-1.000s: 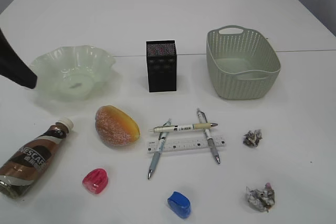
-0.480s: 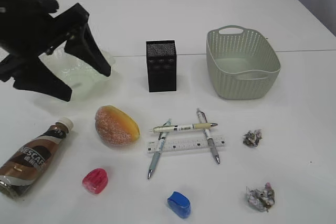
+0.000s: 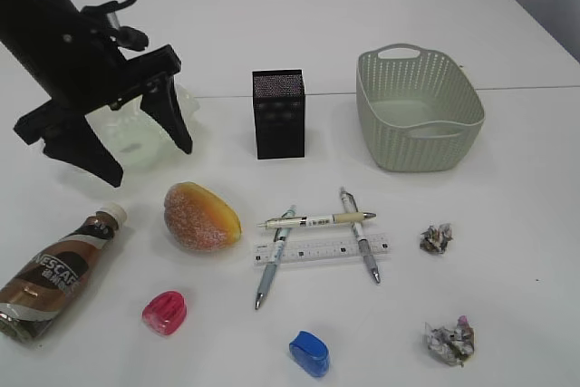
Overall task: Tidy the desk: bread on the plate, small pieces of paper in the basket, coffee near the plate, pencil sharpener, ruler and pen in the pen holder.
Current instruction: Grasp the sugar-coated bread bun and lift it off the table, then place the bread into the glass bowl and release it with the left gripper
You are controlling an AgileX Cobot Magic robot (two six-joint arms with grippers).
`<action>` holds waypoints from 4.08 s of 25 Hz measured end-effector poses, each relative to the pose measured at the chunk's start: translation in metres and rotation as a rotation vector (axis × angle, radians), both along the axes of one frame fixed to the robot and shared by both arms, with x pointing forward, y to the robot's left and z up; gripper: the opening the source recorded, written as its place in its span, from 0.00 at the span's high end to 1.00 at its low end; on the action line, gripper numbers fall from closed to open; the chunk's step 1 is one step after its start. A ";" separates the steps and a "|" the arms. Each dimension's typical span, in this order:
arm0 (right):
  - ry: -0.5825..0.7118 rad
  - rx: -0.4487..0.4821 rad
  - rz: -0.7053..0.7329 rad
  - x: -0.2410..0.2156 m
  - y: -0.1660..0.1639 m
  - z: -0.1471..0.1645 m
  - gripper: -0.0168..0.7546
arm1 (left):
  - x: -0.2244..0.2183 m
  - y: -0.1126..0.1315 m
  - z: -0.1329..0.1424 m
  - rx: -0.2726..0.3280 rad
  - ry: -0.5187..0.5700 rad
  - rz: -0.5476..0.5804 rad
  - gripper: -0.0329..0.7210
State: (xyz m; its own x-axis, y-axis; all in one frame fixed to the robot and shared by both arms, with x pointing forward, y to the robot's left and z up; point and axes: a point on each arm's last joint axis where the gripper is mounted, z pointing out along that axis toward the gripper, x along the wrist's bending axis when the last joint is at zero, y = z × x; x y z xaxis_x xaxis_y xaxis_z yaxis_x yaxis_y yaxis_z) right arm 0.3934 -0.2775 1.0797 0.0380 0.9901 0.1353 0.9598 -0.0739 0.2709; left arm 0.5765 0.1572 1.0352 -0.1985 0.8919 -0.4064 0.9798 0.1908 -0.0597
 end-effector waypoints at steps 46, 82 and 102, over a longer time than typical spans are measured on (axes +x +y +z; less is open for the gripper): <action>-0.003 0.016 0.032 0.000 0.002 0.000 0.53 | 0.050 -0.017 -0.126 0.012 0.114 0.110 0.53; -0.003 0.016 0.034 0.000 0.002 0.000 0.53 | 0.079 -0.026 -0.008 -0.017 -0.142 -0.123 0.73; -0.003 0.014 0.034 0.000 0.002 0.000 0.53 | 0.117 0.070 0.039 0.490 -0.413 -0.108 0.73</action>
State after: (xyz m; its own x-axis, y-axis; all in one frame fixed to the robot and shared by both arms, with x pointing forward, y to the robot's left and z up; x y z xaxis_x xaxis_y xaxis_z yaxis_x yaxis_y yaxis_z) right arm 0.3933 -0.2755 1.0800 0.0038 0.9888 0.1492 0.9610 -0.0449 0.2729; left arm 0.6934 0.2275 1.0740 -0.0119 0.9995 0.0288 0.9187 -0.0005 0.3949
